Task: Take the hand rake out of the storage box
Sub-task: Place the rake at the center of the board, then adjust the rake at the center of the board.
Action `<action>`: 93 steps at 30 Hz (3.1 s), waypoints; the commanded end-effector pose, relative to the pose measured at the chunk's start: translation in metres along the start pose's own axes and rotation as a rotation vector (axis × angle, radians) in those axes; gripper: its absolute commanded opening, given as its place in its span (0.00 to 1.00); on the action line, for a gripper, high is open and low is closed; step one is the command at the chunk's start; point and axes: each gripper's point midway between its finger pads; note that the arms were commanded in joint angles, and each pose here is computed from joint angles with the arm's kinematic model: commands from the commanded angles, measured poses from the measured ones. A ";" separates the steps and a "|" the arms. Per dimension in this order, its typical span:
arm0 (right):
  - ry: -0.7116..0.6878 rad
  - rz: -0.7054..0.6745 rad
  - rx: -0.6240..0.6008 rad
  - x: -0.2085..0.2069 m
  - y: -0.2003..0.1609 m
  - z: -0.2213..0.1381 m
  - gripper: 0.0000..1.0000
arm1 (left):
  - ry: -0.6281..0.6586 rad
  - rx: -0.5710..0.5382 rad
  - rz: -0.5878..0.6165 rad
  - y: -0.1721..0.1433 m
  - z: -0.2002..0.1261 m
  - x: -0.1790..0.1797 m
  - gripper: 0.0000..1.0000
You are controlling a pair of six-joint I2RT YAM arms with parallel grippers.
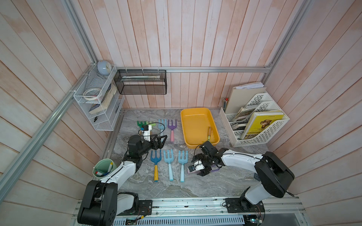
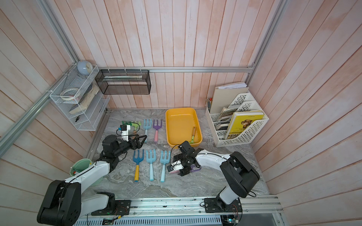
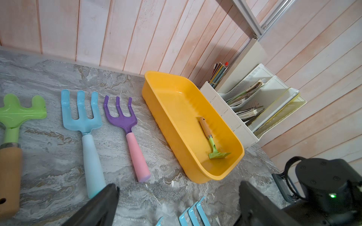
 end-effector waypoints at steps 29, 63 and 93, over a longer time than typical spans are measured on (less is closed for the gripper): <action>-1.098 1.567 -0.016 -0.090 -0.135 -0.163 0.98 | 0.208 0.218 0.466 -0.116 0.006 -0.092 1.00; -1.159 1.706 0.022 -0.072 -0.163 -0.183 0.98 | -0.305 0.865 0.696 -0.272 0.054 -0.125 0.73; -1.255 1.736 -0.015 -0.056 -0.169 -0.205 0.98 | 0.120 0.700 0.468 -0.246 0.071 -0.122 0.12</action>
Point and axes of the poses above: each gripper's point midway between its finger pads, its own z axis out along the fingers, its own x axis along the line the jaws close on, y = z × x, and after that the axes turned 11 degrees about -z, right-handed
